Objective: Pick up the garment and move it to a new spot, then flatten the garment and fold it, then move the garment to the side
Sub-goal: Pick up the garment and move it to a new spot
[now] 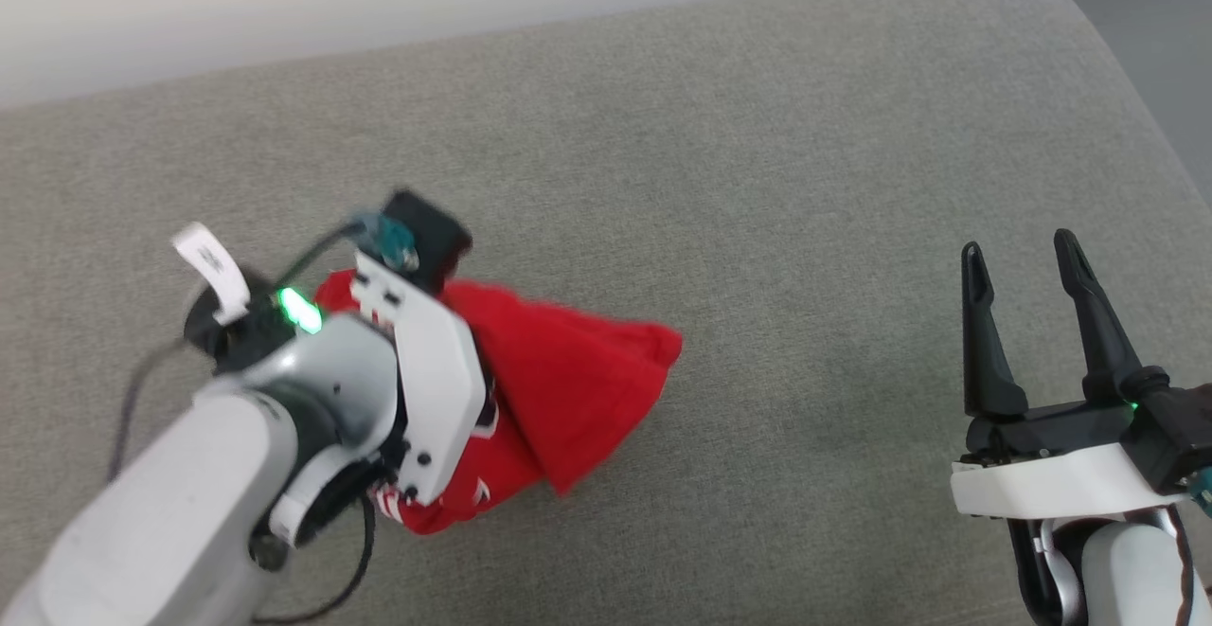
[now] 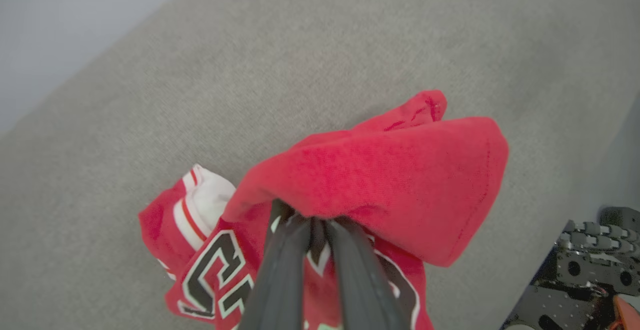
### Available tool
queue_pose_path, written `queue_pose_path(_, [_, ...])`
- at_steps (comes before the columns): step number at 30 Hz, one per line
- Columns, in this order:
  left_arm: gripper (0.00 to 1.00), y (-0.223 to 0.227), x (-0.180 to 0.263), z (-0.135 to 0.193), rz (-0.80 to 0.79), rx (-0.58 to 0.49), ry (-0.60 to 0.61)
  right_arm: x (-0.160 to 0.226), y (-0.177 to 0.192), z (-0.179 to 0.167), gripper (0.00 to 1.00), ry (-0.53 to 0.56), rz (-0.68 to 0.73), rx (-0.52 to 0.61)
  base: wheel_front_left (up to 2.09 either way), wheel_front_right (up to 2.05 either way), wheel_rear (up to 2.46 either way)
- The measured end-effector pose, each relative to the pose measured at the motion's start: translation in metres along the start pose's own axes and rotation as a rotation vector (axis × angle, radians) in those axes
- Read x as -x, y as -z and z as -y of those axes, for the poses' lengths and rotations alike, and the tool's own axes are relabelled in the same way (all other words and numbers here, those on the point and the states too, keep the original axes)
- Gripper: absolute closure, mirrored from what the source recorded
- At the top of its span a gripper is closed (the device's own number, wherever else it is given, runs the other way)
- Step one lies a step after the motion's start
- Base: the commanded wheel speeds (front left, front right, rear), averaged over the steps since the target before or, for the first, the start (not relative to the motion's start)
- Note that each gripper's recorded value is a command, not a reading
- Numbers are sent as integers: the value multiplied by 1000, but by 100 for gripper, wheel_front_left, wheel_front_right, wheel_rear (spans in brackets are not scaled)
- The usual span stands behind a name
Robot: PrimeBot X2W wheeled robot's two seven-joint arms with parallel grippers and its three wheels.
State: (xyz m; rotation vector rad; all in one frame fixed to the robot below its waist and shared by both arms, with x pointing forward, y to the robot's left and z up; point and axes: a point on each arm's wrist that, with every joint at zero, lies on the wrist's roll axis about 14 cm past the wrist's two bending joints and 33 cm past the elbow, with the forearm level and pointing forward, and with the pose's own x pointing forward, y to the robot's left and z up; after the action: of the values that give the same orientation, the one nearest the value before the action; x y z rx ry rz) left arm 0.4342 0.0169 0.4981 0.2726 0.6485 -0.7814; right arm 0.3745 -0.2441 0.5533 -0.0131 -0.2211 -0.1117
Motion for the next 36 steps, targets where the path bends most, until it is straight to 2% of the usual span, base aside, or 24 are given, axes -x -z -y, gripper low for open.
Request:
queue_pose_path(8, [100,72,-34,22,-194,48,84,1,8,0,0,8,-25,-7,0,0,0])
queue_pose_path(9, [97,78,-37,26,-205,50,94,1,8,0,0,7,-25,-9,0,0,0])
queue_pose_path(10, [62,81,-40,28,-207,41,103,0,8,0,0,6,-24,-9,0,0,0])
queue_pose_path(11, [51,83,-42,29,-208,43,108,-1,8,-1,0,5,-24,-9,0,0,0])
queue_pose_path(12, [21,85,-44,30,-212,49,110,-2,9,-1,0,3,-24,-10,0,0,0])
queue_pose_path(13, [0,87,-45,30,-214,51,113,-2,9,-2,0,2,-25,-11,0,0,0])
queue_pose_path(22, [0,49,-33,1,-65,70,47,-6,4,-12,0,-26,-6,-24,0,0,0])
queue_pose_path(28, [0,14,0,-33,154,99,-71,-3,0,-18,0,-44,6,-30,0,0,0])
queue_pose_path(36, [0,8,57,-67,449,161,-255,4,-8,-25,0,-77,24,-33,0,0,0])
